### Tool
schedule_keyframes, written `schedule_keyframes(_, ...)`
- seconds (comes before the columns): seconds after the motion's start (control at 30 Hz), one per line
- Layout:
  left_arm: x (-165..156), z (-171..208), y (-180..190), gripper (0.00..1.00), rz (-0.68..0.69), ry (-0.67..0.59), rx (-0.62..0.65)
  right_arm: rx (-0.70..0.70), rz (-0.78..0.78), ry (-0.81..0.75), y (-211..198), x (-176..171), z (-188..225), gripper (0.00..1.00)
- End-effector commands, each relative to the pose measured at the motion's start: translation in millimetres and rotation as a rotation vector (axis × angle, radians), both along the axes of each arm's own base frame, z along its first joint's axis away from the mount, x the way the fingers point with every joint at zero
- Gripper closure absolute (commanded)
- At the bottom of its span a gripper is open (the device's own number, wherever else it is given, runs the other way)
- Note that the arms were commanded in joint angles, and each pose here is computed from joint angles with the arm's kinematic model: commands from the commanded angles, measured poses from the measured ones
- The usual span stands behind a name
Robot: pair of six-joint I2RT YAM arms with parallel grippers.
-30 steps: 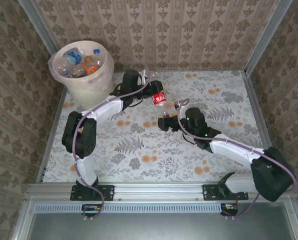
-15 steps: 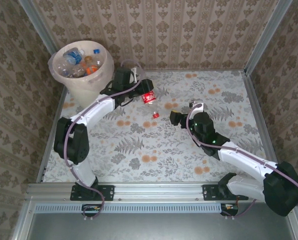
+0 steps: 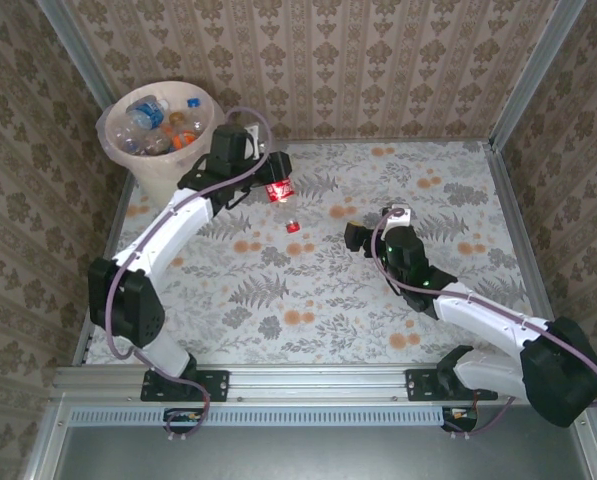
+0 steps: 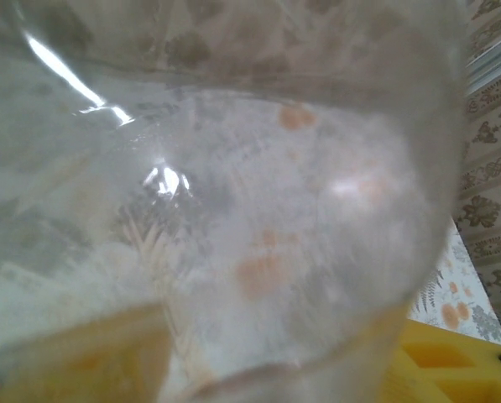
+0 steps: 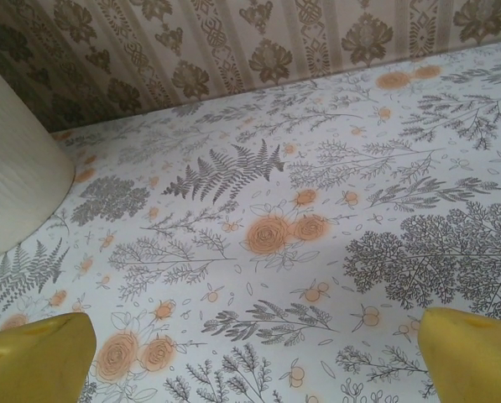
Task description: Put the plastic bottles in the bin
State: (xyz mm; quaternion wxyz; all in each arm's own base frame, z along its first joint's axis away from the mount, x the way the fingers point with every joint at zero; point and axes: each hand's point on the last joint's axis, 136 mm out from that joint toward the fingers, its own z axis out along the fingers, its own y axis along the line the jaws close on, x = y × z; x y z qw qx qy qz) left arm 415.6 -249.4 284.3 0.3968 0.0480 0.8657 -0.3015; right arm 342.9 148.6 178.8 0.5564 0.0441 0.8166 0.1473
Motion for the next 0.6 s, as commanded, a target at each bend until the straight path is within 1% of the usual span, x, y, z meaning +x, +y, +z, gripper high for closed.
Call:
schedule_keyframes(0.0, -2, 44, 29, 0.44, 0.049, -0.100, 0.052, 0.000, -0.029, 0.006, -4, 4, 2, 0.00)
schedule_keyframes(0.27, -18, 92, 55, 0.42, 0.099, -0.211, 0.112, 0.005, -0.031, 0.020, -2, 6, -3, 0.00)
schedule_keyframes(0.47, -24, 138, 74, 0.41, 0.136, -0.316, 0.186, -0.004, -0.031, 0.042, -2, 8, -8, 0.01)
schedule_keyframes(0.57, -23, 161, 94, 0.41, 0.205, -0.369, 0.238, -0.006, -0.039, 0.045, -3, 9, -9, 0.00)
